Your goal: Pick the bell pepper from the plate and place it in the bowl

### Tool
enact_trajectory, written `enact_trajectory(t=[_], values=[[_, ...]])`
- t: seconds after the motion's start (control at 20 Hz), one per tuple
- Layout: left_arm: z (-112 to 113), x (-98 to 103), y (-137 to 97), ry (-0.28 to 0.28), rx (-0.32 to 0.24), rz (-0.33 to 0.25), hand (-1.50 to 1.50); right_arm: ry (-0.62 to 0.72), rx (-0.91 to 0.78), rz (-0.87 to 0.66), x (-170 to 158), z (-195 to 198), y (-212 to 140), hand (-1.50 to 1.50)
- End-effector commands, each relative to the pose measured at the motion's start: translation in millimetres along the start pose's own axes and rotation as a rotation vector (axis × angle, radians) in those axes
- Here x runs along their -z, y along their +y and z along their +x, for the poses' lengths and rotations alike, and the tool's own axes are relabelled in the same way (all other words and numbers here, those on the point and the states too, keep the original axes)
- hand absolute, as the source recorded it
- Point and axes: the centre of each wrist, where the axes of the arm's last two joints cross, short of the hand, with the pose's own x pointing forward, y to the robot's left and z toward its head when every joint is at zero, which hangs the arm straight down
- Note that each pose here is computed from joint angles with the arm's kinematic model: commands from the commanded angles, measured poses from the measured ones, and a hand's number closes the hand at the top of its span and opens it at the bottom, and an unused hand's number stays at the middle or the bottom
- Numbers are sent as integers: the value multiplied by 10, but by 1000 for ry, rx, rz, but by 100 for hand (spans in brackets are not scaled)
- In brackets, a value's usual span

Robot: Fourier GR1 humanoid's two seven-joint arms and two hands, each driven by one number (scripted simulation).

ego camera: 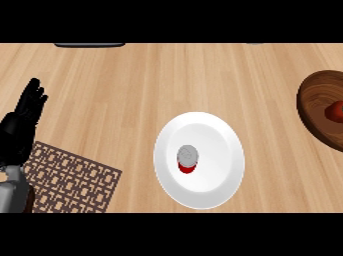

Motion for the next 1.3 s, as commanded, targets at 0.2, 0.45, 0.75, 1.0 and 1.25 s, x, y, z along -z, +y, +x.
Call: enact_trajectory(t=[0.2, 0.45, 0.75, 1.0, 1.25], values=[[-20, -81, 36, 33, 3, 6, 0, -67, 524, -204, 3, -8, -346, -150], [-1, -66, 204, 43, 6, 38, 0, -28, 547, -156, -65, -818, -761, -150], [59, 6, 90, 18, 7, 35, 0, -70, 581, -119, -535, -1481, -1208, -150], [66, -114, -31, 15, 0, 22, 0, -113, 679, -58, -989, -1934, -1565, -150], [-22, -78, 144, 19, 13, 4, 0, -161, 736, -66, -1153, -1783, -1831, -150]])
